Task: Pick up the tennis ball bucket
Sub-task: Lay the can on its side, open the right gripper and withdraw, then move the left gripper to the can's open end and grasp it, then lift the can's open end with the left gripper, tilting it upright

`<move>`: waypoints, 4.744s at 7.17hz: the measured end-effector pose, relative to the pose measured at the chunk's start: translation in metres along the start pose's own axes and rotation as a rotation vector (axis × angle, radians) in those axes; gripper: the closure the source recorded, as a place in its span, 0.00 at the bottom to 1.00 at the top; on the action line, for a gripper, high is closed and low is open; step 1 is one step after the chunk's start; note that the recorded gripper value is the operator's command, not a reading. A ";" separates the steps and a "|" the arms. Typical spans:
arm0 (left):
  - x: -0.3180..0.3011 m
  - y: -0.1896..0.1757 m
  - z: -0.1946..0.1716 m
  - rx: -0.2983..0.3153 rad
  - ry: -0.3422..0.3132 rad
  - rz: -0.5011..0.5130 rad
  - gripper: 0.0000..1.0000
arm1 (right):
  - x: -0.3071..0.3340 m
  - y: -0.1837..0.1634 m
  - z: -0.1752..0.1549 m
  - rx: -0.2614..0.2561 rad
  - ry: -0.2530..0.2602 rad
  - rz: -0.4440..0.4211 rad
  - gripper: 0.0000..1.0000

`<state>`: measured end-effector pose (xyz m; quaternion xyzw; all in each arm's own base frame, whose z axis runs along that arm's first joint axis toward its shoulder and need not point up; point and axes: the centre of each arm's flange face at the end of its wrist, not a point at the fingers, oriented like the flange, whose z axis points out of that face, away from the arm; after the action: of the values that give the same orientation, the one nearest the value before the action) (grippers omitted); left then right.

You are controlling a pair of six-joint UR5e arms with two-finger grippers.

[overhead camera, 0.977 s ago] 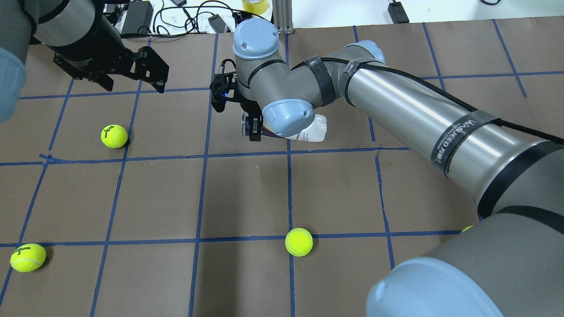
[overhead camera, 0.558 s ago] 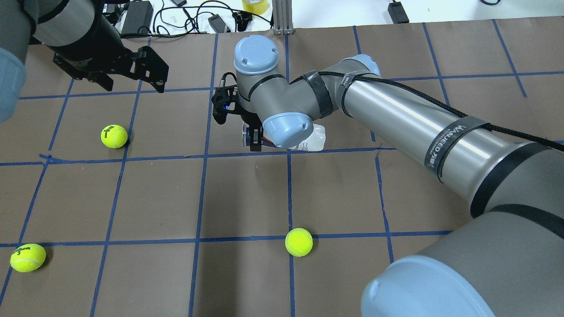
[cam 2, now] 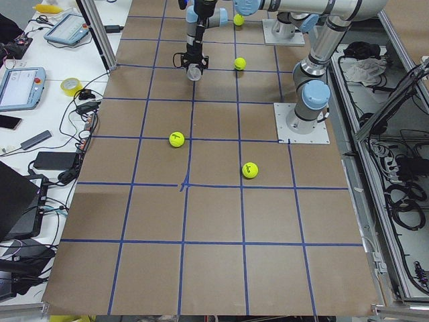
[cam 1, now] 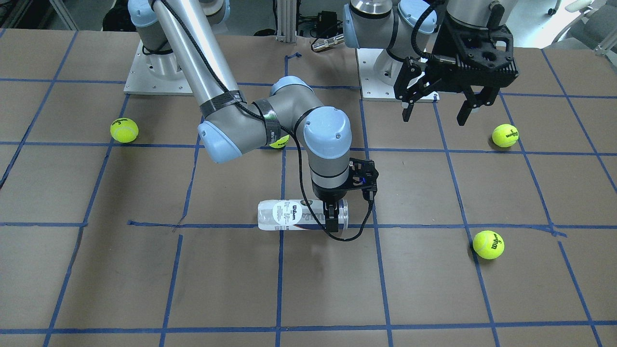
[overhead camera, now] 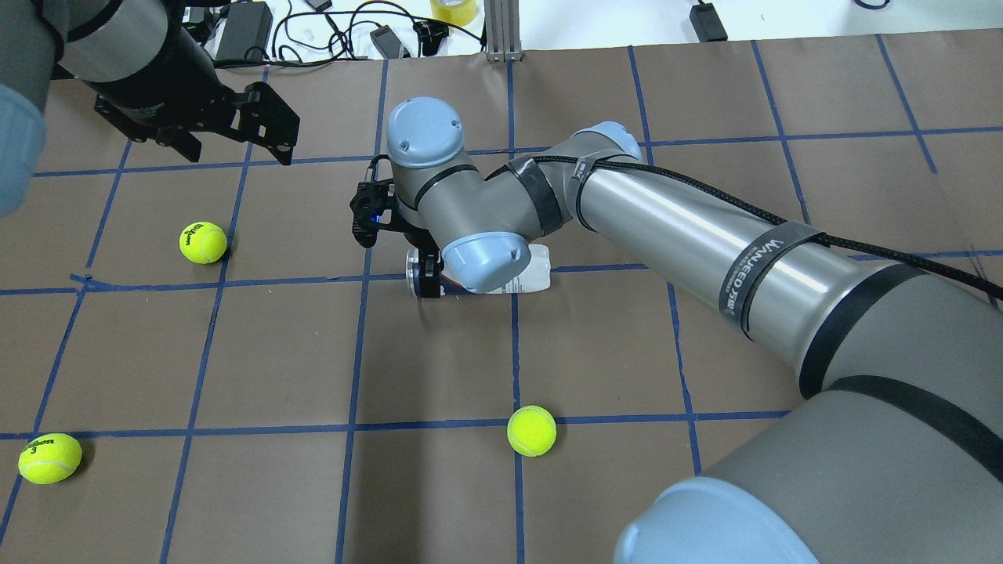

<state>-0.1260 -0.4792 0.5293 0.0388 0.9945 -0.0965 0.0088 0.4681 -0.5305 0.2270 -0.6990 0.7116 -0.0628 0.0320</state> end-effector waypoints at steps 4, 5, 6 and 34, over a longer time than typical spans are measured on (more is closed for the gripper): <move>0.000 0.000 0.002 -0.005 0.003 0.003 0.00 | 0.027 0.027 -0.013 0.009 0.019 0.042 0.00; 0.000 -0.003 0.007 -0.014 0.007 0.006 0.00 | 0.040 0.044 -0.025 0.028 0.024 0.075 0.00; 0.000 -0.007 0.016 -0.030 0.013 0.008 0.00 | 0.053 0.064 -0.047 0.054 0.026 0.114 0.00; 0.058 -0.119 0.143 -0.151 0.340 -0.310 1.00 | -0.014 0.292 -0.385 0.029 0.141 1.552 0.00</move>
<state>-0.1916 -0.6187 0.4104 -0.0995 0.9801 -0.0141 -0.1711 0.1277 -0.4950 0.5680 0.0050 0.9966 -0.0760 0.0305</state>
